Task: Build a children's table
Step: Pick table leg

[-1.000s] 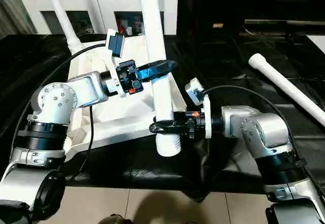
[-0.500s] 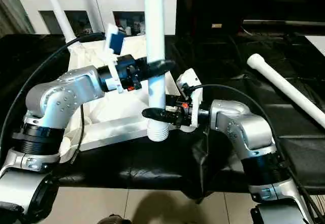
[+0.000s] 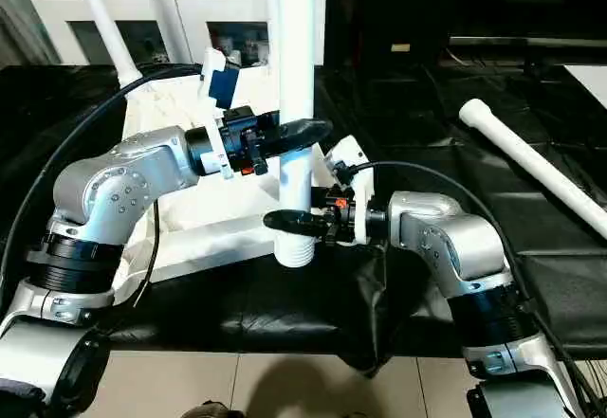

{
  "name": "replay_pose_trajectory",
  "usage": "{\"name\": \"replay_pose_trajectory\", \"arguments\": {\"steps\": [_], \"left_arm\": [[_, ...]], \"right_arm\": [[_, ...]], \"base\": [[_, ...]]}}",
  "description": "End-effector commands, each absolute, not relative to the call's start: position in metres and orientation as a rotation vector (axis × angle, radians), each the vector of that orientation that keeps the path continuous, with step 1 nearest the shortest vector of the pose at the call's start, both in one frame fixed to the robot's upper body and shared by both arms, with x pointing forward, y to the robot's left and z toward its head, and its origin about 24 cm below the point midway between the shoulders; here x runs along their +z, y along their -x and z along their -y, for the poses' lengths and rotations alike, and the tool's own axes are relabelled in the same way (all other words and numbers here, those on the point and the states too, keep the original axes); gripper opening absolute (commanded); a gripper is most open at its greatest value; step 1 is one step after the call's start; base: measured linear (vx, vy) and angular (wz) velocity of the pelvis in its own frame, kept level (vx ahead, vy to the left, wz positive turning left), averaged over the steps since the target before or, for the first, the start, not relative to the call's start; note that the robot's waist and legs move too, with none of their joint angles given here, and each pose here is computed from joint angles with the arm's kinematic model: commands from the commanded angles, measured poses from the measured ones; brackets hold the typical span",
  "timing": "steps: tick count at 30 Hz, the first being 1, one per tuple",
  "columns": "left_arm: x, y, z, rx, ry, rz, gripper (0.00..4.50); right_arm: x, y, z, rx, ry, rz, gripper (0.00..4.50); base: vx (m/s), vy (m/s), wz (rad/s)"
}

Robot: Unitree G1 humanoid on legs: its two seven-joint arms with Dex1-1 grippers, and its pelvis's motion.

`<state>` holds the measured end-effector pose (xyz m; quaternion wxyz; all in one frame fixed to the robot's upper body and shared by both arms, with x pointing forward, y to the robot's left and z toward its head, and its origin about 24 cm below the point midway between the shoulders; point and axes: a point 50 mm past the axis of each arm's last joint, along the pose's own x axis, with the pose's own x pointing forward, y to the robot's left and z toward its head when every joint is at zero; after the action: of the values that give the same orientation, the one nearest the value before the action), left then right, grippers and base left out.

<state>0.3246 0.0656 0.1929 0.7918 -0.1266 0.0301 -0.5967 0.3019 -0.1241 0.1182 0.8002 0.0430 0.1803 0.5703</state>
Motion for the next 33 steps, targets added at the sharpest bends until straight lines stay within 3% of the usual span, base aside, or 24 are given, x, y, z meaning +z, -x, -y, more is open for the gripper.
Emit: {"name": "replay_pose_trajectory", "arguments": {"steps": [1, 24, 25, 28, 29, 33], "left_arm": [[0.1974, -0.3205, -0.0657, -1.330, 0.246, -0.041, 1.82], [0.1995, -0.3158, -0.0654, -1.421, 0.294, -0.033, 1.82], [0.1993, -0.3157, -0.0653, -1.424, 0.294, -0.035, 1.82], [0.1991, -0.3154, -0.0653, -1.430, 0.294, -0.037, 1.82], [0.1994, -0.3153, -0.0656, -1.432, 0.299, -0.037, 1.82], [0.1991, -0.3156, -0.0662, -1.431, 0.301, -0.037, 1.82]], "right_arm": [[0.1226, -0.2992, 0.1236, 1.263, -0.082, -0.359, 3.07], [0.1261, -0.2941, 0.1217, 1.402, -0.052, -0.333, 3.07], [0.1263, -0.2942, 0.1217, 1.404, -0.054, -0.332, 2.81], [0.1267, -0.2945, 0.1225, 1.403, -0.056, -0.330, 2.68], [0.1271, -0.2944, 0.1233, 1.403, -0.057, -0.329, 2.39], [0.1272, -0.2944, 0.1245, 1.400, -0.061, -0.328, 2.21]], "base": [[0.000, 0.000, 0.00], [0.000, 0.000, 0.00], [0.000, 0.000, 0.00], [0.000, 0.000, 0.00], [0.000, 0.000, 0.00], [0.000, 0.000, 0.00]]}}
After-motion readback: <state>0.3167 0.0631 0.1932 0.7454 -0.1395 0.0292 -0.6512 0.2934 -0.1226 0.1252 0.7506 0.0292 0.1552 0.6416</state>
